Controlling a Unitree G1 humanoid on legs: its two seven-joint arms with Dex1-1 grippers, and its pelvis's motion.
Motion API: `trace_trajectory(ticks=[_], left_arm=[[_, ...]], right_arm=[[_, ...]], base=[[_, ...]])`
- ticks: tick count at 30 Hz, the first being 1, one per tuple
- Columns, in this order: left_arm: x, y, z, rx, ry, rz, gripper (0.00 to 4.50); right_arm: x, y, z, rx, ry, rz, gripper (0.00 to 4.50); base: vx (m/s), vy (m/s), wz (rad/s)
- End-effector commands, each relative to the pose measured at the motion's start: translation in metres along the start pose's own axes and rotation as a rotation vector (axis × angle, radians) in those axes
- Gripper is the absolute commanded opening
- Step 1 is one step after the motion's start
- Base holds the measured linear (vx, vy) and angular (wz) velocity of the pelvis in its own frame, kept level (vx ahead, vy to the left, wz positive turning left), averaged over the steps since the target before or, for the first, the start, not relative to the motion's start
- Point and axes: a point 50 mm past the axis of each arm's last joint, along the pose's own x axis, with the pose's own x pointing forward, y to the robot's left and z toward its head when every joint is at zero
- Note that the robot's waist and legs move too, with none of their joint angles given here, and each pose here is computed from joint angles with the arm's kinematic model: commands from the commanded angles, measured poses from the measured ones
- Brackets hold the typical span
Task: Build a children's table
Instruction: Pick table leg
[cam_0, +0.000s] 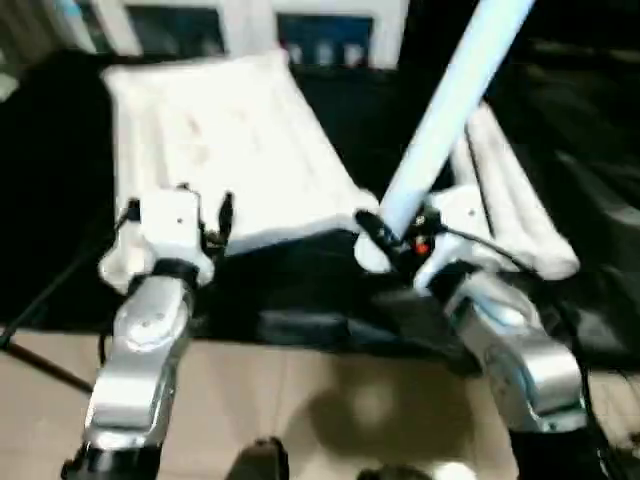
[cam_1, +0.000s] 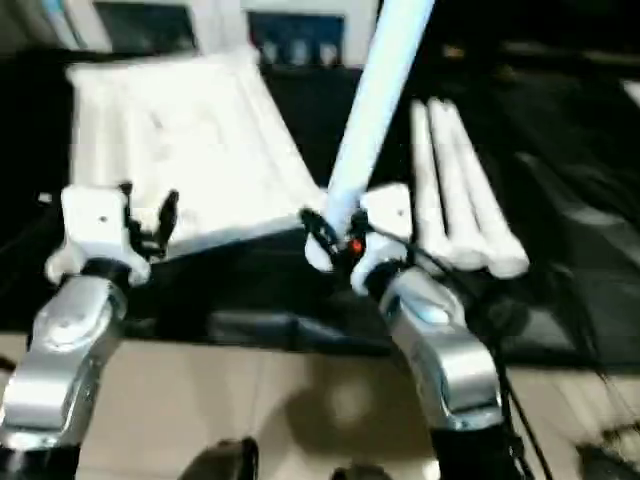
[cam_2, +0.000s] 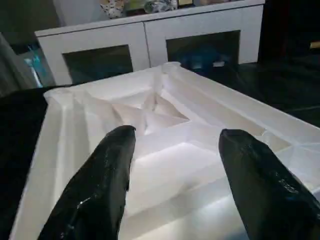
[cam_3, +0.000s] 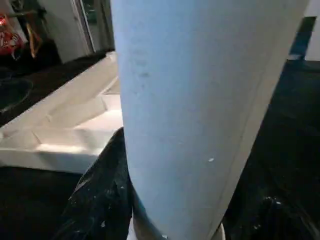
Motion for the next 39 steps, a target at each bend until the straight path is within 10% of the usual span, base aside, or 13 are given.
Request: trace_trajectory(ticks=[1, 39], left_arm=[[-0.001, -0.001, -0.003, -0.006, 0.017, -0.012, 3.04], [-0.009, -0.009, -0.010, -0.047, 0.066, -0.152, 3.04]], right_arm=[[-0.001, -0.003, 0.003, 0.009, -0.011, -0.006, 1.87], [0.001, -0.004, 0.013, -0.003, -0.045, 0.026, 1.87]], base=[[0.140, 0.009, 0.02], [0.087, 0.012, -0.04]])
